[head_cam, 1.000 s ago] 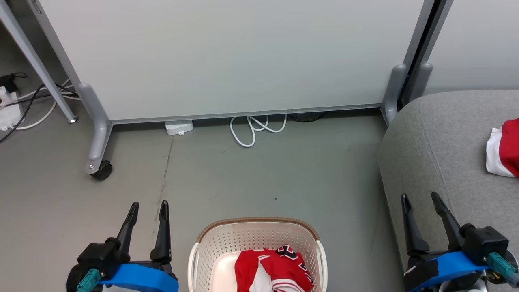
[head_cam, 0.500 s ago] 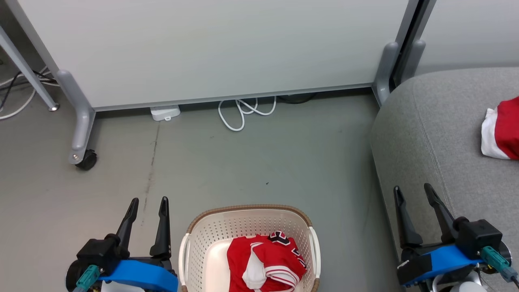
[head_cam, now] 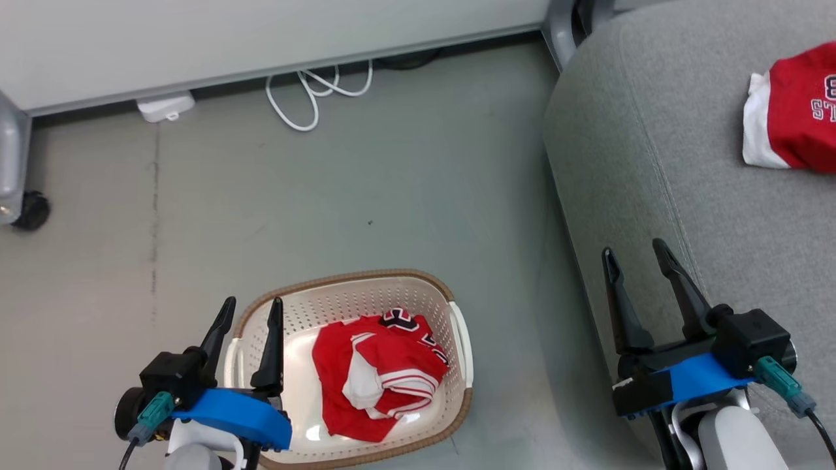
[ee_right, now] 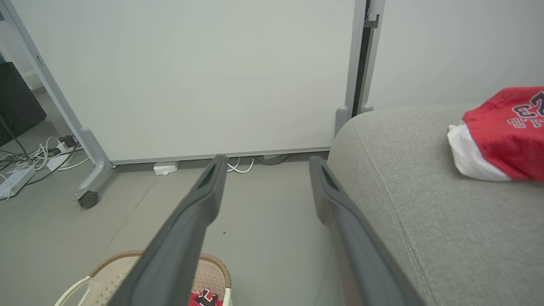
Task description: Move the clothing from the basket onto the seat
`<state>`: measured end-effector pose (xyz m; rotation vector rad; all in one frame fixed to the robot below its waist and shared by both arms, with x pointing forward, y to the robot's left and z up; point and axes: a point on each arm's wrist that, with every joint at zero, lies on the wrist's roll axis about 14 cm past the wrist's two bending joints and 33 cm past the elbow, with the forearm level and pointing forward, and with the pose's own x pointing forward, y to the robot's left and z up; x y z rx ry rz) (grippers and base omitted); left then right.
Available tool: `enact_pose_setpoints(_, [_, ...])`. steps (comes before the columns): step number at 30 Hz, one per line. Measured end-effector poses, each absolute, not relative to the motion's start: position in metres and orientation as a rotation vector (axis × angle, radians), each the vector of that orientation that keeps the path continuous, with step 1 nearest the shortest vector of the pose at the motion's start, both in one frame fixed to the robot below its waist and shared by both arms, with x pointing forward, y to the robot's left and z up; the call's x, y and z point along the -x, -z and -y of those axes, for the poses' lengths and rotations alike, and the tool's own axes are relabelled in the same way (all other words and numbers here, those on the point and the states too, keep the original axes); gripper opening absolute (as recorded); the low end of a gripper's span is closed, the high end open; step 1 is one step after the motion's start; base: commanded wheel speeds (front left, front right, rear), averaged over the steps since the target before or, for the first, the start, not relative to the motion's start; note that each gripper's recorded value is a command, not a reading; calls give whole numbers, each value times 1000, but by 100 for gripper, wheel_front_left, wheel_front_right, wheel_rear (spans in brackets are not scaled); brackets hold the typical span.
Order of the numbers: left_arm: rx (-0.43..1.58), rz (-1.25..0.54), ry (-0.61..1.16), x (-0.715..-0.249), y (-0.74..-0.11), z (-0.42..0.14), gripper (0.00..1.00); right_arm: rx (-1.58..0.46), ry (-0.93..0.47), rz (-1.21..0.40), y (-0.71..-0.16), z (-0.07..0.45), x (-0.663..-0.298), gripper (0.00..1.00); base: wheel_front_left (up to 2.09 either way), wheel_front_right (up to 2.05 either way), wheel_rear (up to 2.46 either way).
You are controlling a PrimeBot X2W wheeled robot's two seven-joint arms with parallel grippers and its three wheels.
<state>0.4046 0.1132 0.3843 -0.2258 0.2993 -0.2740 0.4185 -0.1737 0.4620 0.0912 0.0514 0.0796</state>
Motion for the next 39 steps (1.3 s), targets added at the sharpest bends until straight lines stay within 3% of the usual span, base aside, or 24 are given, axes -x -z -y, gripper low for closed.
enact_pose_setpoints(9, [232, -522, 385, -414, -306, -71, 100, -91, -27, -119, -430, 193, -429, 100, 0, 0, 0])
enact_pose_setpoints(26, [296, -935, 451, -388, -172, -27, 100, -55, 28, -251, -367, 216, -444, 100, 0, 0, 0])
enact_pose_setpoints(39, [277, -1056, 519, -376, -120, -16, 100, -49, 25, -323, -331, 217, -449, 100, 0, 0, 0])
